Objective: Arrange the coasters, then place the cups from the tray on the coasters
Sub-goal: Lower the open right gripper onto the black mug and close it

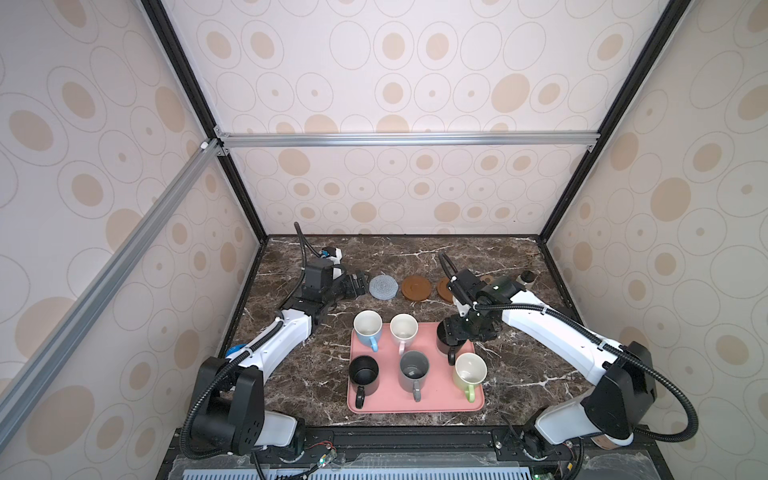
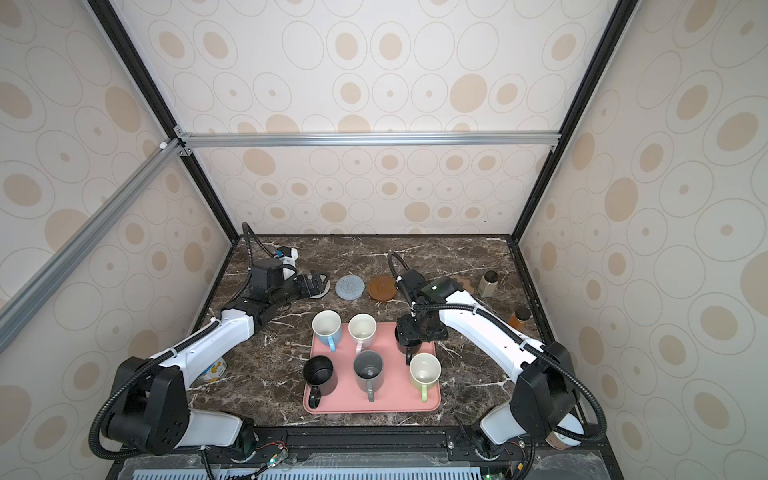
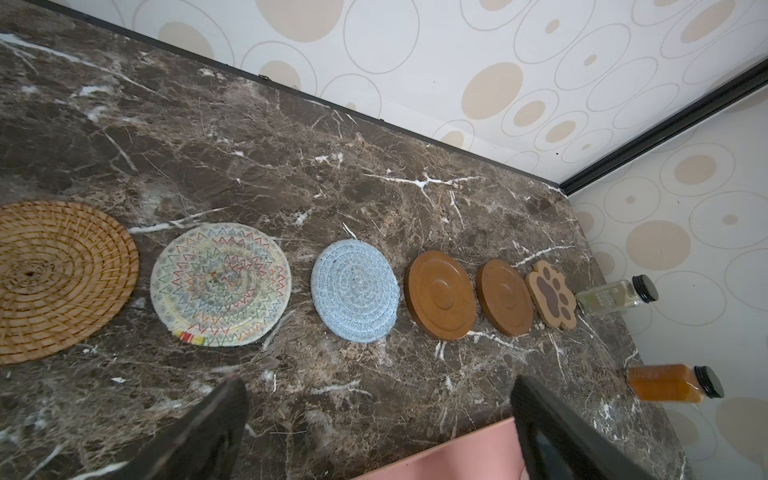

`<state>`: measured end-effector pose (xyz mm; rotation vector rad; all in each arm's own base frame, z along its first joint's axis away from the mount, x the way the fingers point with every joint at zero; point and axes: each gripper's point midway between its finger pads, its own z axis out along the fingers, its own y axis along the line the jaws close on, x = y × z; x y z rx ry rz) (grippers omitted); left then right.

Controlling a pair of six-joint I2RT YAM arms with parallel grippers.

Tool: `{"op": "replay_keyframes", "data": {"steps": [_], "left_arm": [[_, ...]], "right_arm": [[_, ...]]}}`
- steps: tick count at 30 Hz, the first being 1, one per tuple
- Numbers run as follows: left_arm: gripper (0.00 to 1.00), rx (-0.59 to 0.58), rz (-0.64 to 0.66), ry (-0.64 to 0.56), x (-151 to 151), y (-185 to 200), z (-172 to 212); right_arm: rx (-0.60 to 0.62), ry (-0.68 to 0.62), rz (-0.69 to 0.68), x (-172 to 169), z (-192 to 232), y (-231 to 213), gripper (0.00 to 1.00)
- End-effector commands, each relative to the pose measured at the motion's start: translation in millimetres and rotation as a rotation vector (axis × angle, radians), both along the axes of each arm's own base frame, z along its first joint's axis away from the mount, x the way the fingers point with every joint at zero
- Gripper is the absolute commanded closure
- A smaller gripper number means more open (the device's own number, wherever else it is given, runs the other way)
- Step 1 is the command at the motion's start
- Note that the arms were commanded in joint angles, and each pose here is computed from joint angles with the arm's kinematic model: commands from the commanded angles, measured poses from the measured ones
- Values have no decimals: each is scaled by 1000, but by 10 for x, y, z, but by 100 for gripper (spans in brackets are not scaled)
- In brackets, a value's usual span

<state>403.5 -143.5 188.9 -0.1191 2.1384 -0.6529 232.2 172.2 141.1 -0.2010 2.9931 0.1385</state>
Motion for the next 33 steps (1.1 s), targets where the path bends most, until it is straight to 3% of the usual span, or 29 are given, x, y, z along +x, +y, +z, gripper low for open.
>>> {"op": "replay_keyframes", "data": {"steps": [1,33], "left_arm": [[0,-23,9,-40,3,14,152],[0,-21,9,-45,-2,16,173]], "right_arm": [[-21,20,-5,-94,-23,-13,19],[-78,47,-16,-99,-401,83,29]]}}
